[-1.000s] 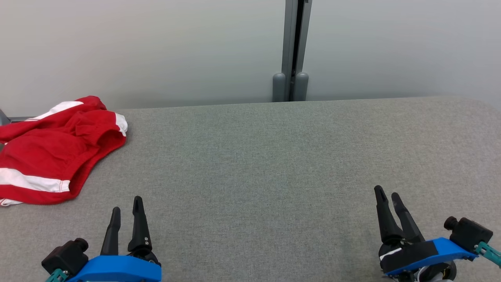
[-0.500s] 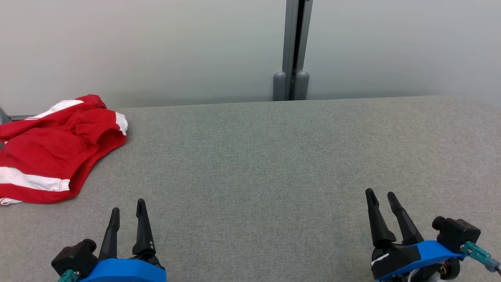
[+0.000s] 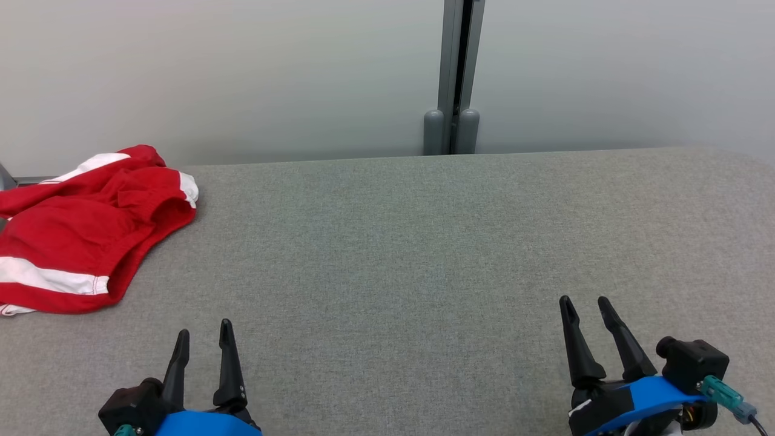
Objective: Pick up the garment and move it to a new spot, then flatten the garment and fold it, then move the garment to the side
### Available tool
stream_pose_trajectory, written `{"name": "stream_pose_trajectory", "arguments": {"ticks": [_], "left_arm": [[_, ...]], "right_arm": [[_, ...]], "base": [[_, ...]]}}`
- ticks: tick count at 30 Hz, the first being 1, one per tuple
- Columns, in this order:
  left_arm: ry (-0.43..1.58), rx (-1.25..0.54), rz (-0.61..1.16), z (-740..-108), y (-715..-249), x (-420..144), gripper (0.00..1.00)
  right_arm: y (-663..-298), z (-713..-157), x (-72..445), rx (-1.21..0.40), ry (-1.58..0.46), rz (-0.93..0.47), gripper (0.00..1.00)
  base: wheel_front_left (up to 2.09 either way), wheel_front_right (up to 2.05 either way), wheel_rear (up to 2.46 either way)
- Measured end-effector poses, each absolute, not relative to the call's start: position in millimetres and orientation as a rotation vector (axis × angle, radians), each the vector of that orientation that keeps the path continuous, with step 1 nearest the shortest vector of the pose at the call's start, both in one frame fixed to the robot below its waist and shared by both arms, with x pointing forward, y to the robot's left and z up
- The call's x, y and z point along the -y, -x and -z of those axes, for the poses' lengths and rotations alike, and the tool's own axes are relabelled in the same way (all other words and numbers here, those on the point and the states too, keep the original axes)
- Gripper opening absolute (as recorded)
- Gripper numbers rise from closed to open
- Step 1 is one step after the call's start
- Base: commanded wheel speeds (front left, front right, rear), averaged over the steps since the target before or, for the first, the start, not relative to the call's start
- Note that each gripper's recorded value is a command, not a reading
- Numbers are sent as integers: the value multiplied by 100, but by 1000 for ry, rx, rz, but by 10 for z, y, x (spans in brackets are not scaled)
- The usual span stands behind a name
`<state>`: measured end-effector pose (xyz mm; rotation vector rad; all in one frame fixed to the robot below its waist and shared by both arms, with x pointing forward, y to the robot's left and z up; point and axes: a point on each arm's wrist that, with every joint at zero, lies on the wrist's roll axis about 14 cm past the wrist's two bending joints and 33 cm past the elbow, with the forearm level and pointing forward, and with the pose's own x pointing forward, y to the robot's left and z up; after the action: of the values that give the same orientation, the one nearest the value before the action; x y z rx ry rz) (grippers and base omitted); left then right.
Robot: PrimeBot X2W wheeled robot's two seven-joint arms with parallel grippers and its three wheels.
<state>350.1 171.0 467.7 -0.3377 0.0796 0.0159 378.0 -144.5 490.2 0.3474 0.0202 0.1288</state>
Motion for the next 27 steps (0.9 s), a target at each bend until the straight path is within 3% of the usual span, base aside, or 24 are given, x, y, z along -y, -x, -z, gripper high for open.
{"name": "stream_pose_trajectory", "arguments": {"ticks": [27], "left_arm": [[180,-72,13,-4613,-3447,-1680,100]], "right_arm": [[-3777,-4915,1362,15,-139,-181,100]], "base": [[0,0,0]]}}
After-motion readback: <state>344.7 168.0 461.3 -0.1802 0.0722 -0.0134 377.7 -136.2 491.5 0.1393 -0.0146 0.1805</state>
